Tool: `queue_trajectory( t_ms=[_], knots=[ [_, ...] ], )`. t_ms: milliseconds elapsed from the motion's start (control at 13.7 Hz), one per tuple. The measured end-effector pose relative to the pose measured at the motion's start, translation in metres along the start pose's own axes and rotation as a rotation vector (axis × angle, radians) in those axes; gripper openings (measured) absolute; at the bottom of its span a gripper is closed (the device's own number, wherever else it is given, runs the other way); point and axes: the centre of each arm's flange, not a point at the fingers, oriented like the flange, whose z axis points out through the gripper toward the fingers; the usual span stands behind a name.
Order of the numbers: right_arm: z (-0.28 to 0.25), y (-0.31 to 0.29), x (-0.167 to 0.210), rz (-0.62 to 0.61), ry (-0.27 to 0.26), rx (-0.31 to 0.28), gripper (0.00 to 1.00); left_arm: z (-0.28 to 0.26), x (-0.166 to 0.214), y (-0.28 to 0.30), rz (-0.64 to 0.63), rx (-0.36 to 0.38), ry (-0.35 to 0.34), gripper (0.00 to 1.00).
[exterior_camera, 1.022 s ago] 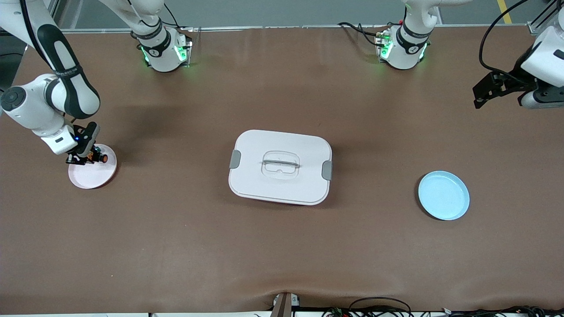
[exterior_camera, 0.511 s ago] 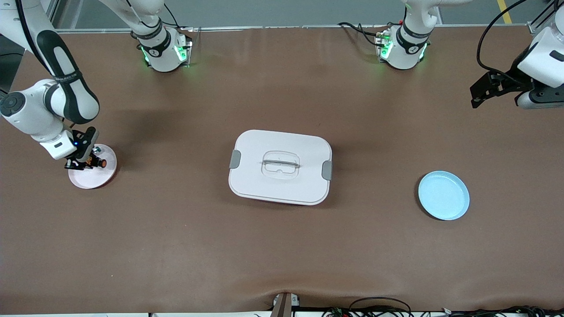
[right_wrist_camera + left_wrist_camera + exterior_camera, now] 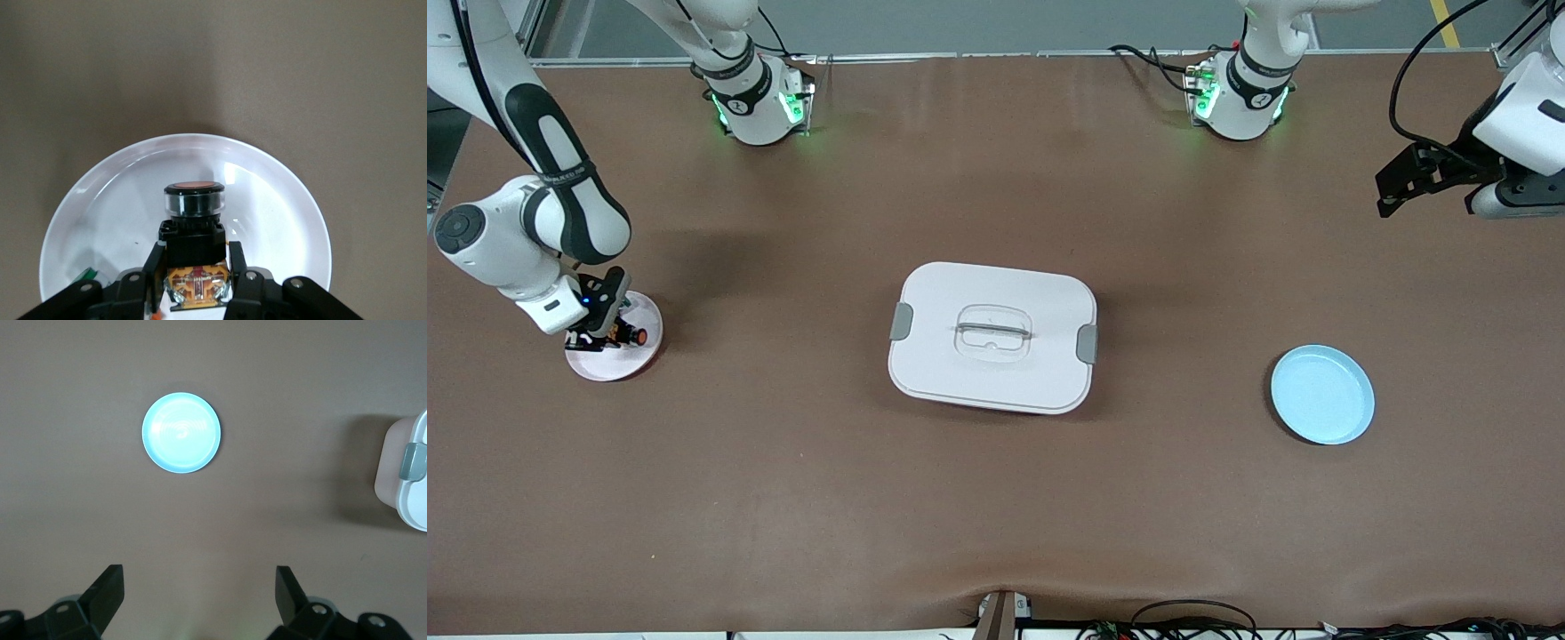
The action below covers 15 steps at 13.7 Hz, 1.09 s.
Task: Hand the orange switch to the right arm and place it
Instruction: 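Lower the switch onto the white plate with the right gripper, then open the right gripper and release the switch on the plate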
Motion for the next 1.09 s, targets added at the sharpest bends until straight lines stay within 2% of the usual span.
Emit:
queue_trajectory(
  t_ms=[365, 584, 657, 803, 1022, 1095],
  knots=[
    [0.007, 0.005, -0.001, -0.021, 0.000, 0.004, 0.41, 0.002, -0.001, 0.000, 0.000, -0.001, -0.012, 1.00],
    [0.007, 0.005, -0.003, 0.010, 0.012, 0.000, 0.42, 0.002, -0.001, 0.000, 0.000, -0.001, -0.017, 1.00],
    [0.006, 0.006, -0.004, 0.021, 0.016, -0.003, 0.48, 0.002, -0.001, 0.000, 0.000, -0.001, -0.018, 1.00],
    [0.004, 0.010, -0.004, 0.030, 0.022, -0.001, 0.70, 0.002, -0.001, 0.000, 0.000, -0.001, -0.019, 1.00],
    [-0.011, 0.030, -0.005, 0.046, 0.055, 0.053, 0.98, 0.003, -0.002, 0.000, 0.001, -0.001, -0.020, 1.00],
    [-0.020, 0.040, -0.005, 0.058, 0.068, 0.075, 1.00, 0.003, -0.002, 0.000, 0.001, -0.001, -0.021, 1.00]
  ],
)
